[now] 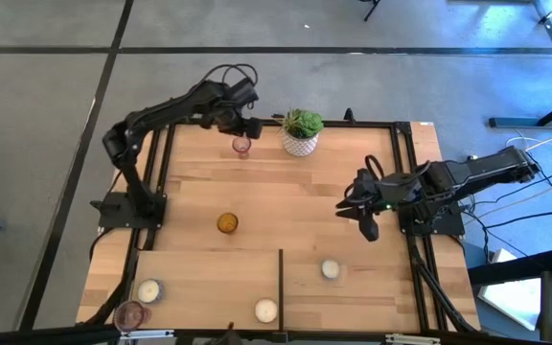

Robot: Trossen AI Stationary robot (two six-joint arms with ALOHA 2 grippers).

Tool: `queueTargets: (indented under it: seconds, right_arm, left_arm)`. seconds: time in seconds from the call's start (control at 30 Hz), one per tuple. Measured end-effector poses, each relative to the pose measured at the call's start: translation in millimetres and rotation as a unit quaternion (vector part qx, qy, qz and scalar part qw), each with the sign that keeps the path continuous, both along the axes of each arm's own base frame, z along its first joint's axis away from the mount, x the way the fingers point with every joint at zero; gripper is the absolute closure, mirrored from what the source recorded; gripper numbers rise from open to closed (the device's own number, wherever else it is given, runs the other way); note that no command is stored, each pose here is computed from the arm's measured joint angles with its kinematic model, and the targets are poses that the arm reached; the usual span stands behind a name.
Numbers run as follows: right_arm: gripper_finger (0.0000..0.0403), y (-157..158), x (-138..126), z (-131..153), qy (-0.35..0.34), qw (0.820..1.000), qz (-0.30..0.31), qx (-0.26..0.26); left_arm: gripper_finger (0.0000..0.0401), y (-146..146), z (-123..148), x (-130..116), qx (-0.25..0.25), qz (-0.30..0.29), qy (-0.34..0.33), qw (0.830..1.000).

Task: Pick & Place candle stick holders
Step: Put the pink glass on the shelf

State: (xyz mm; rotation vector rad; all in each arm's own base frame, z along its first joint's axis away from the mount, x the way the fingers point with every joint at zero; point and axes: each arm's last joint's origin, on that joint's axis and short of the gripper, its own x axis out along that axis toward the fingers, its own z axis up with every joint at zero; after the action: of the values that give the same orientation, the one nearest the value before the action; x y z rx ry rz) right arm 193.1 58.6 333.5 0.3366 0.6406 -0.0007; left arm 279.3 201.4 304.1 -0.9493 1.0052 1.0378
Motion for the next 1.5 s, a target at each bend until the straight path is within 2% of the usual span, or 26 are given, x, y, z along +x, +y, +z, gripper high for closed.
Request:
queueTargets:
  seconds: [0.23, 0.37, 0.47, 0.67, 1.0, 1.17, 1.27, 1.37, 1.5]
  right_arm:
    - [0.0292, 1.5, 2.1, -9.6, -0.003, 0.999, -0.010, 0.039]
    - [0.0292, 1.6, 2.1, -9.4, -0.004, 0.999, -0.011, 0.043]
    - [0.0292, 1.9, 2.9, -8.2, -0.011, 0.999, -0.011, 0.045]
    - [0.0292, 2.1, 3.7, -6.9, -0.019, 0.999, -0.011, 0.047]
    - [0.0292, 2.1, 3.5, -7.2, -0.016, 0.999, -0.013, 0.050]
    - [0.0292, 2.0, 3.5, -7.2, -0.016, 0.999, -0.014, 0.050]
    - [0.0292, 2.0, 3.6, -7.2, -0.017, 0.999, -0.014, 0.050]
    - [0.0292, 1.9, 4.0, -6.5, -0.021, 0.998, -0.018, 0.048]
    - [0.0292, 1.4, 4.3, -6.2, -0.025, 0.998, -0.024, 0.044]
  left_arm:
    - [0.0265, 11.5, -12.4, 1.5, -0.034, -0.015, -0.004, 0.999]
    - [0.0218, 12.3, -13.7, -9.9, -0.057, -0.004, 0.031, 0.998]
    - [0.0198, 14.8, -13.6, -16.5, -0.057, 0.007, 0.051, 0.997]
    - [0.0197, 21.7, -13.5, -21.0, -0.055, 0.033, 0.045, 0.997]
    - [0.0200, 16.0, -55.5, -27.0, -0.138, 0.072, 0.045, 0.987]
    - [0.0201, 14.6, -61.5, -23.8, -0.136, 0.068, 0.034, 0.988]
    - [0.0201, 17.2, -60.6, -17.4, -0.130, 0.074, -0.002, 0.989]
    - [0.0201, 20.5, -59.5, -12.7, -0.127, 0.097, -0.036, 0.986]
    - [0.0201, 21.5, -59.3, -12.4, -0.129, 0.139, -0.043, 0.981]
